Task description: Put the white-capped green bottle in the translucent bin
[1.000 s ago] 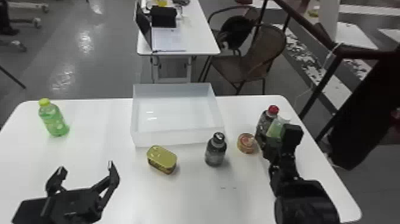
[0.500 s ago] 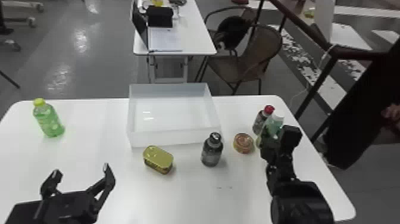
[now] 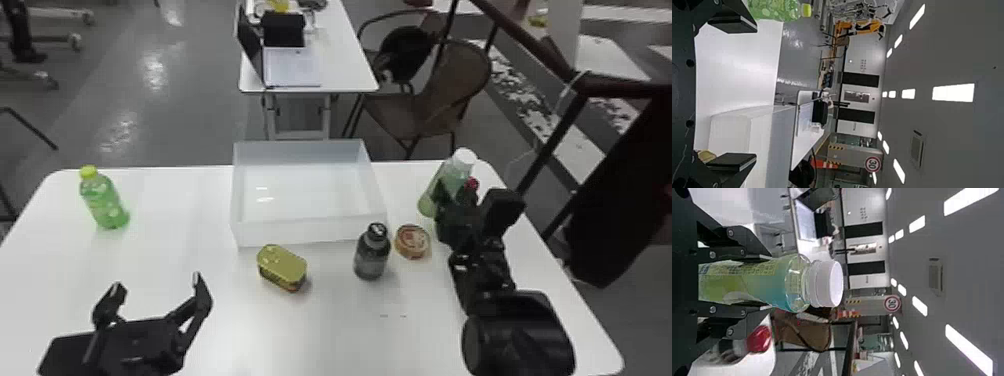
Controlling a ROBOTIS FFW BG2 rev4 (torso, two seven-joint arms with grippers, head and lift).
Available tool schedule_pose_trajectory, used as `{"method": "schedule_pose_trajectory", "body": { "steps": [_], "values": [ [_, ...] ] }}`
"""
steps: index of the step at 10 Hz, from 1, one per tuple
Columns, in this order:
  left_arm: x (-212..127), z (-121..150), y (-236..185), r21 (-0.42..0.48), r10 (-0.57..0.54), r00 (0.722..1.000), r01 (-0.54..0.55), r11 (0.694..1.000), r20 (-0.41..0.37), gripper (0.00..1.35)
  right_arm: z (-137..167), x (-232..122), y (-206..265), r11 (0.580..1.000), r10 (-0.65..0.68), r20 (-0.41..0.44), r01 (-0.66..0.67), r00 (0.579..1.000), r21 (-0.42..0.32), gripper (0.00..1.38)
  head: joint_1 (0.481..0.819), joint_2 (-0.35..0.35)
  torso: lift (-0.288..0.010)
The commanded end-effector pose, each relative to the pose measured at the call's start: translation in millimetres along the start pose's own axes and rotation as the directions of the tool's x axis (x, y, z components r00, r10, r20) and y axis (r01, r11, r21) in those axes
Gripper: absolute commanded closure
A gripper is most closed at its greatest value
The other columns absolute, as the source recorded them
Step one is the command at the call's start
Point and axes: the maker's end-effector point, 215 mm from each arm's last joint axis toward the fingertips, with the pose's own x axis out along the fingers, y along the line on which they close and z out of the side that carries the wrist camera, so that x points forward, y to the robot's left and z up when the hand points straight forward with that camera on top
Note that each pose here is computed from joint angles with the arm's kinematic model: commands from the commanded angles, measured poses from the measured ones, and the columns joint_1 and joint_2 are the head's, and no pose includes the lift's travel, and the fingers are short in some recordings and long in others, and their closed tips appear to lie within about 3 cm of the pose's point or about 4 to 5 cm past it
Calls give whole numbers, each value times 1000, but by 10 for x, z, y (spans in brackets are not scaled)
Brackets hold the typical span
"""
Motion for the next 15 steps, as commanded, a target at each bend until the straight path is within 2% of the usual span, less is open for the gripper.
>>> {"method": "schedule_pose_trajectory", "body": {
  "steps": [1,2,3,4,7,9,10,11,12,14,15],
  "values": [
    [17,10,-19,0,-4,1000,4,1000,3,148,647,52,416,998,70,94,-69,993,-7,1191,695,-77,-45],
    [22,6,-29,0,-5,1000,5,1000,1,148,940,77,568,996,91,141,-91,986,-8,1191,695,-52,-45],
    [31,5,-37,1,-8,1000,8,1000,1,148,1051,133,732,989,138,161,-144,977,29,1191,695,-29,-45],
    [34,2,-42,0,-9,1000,9,1000,1,148,973,193,902,979,176,153,-189,972,78,1191,695,-20,-45],
    [34,-14,-39,-1,-12,1000,12,1000,-2,148,431,322,1391,925,294,93,-308,951,223,1191,695,40,-45],
    [34,-15,-38,-2,-11,1000,11,1000,-2,148,99,338,1444,913,304,37,-302,952,272,1190,695,67,-45],
    [39,-16,-41,-2,-11,1000,11,1000,-2,148,-122,329,1434,903,310,-2,-294,951,313,1139,695,73,-45],
    [43,-18,-47,-3,-12,1000,12,1000,-2,148,-234,314,1407,903,303,-23,-279,953,327,921,695,76,-45],
    [43,-17,-50,-3,-13,1000,13,1000,-2,148,-372,290,1355,902,290,-50,-256,956,349,595,695,75,-45],
    [50,-10,-42,0,-15,1000,15,1000,0,148,-437,295,1375,902,298,-73,-256,952,347,239,695,69,-45],
    [49,-7,-49,-2,-16,1000,16,1000,1,148,-388,302,1399,900,302,-64,-262,951,349,150,695,69,-45]
  ]
}}
